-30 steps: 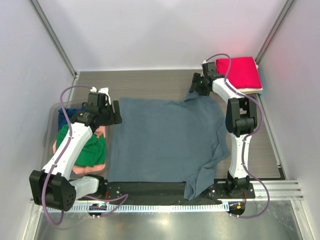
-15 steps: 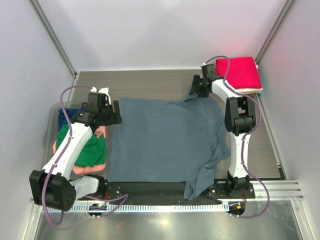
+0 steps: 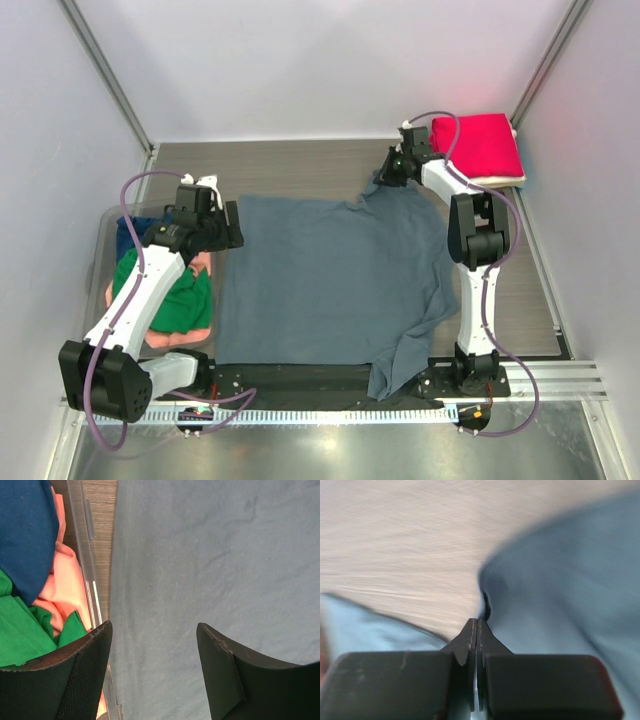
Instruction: Fold and stack the t-shirts
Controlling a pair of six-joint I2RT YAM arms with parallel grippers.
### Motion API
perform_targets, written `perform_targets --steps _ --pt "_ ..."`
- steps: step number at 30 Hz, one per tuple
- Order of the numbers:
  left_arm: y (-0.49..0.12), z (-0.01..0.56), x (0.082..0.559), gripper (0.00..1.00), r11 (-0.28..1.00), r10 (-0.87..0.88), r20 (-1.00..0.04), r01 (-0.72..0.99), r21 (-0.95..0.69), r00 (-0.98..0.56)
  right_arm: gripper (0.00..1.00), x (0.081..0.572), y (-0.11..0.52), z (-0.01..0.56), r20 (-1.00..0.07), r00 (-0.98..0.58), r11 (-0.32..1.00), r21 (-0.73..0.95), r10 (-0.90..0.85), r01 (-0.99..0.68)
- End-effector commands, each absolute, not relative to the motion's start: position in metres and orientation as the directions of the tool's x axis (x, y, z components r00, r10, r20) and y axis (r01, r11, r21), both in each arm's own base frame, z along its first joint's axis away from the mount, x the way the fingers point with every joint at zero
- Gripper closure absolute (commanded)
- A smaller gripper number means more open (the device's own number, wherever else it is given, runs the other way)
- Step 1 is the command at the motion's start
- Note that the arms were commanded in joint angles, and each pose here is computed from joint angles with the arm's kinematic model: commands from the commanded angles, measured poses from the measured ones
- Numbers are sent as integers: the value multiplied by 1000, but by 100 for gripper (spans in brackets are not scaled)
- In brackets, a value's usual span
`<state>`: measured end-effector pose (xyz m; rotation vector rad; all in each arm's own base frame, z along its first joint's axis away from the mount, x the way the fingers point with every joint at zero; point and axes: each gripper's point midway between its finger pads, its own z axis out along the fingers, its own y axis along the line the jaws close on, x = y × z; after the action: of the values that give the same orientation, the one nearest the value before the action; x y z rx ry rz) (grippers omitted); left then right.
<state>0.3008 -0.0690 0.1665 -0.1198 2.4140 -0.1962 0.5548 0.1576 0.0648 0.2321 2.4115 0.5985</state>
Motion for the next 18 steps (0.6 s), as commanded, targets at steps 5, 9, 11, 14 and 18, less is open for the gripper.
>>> perform_targets --steps 5,9,11,14,18 --pt "-67 171 308 31 985 -141 -674 -35 -169 -725 62 606 268 161 -583 -716 483 788 384 -382" --pt "-69 167 312 31 981 -166 -664 -55 -185 -729 20 605 248 163 -628 -698 585 725 344 -364" --pt "-71 171 317 30 973 -210 -657 -89 -213 -725 17 586 222 179 -655 -673 672 672 345 -310" --pt "-80 171 330 30 961 -258 -632 -125 -249 -731 16 557 165 183 -708 -633 845 512 315 -153" --pt "-98 159 353 30 959 -266 -599 -147 -241 -755 16 513 106 162 -715 -650 952 301 259 49"
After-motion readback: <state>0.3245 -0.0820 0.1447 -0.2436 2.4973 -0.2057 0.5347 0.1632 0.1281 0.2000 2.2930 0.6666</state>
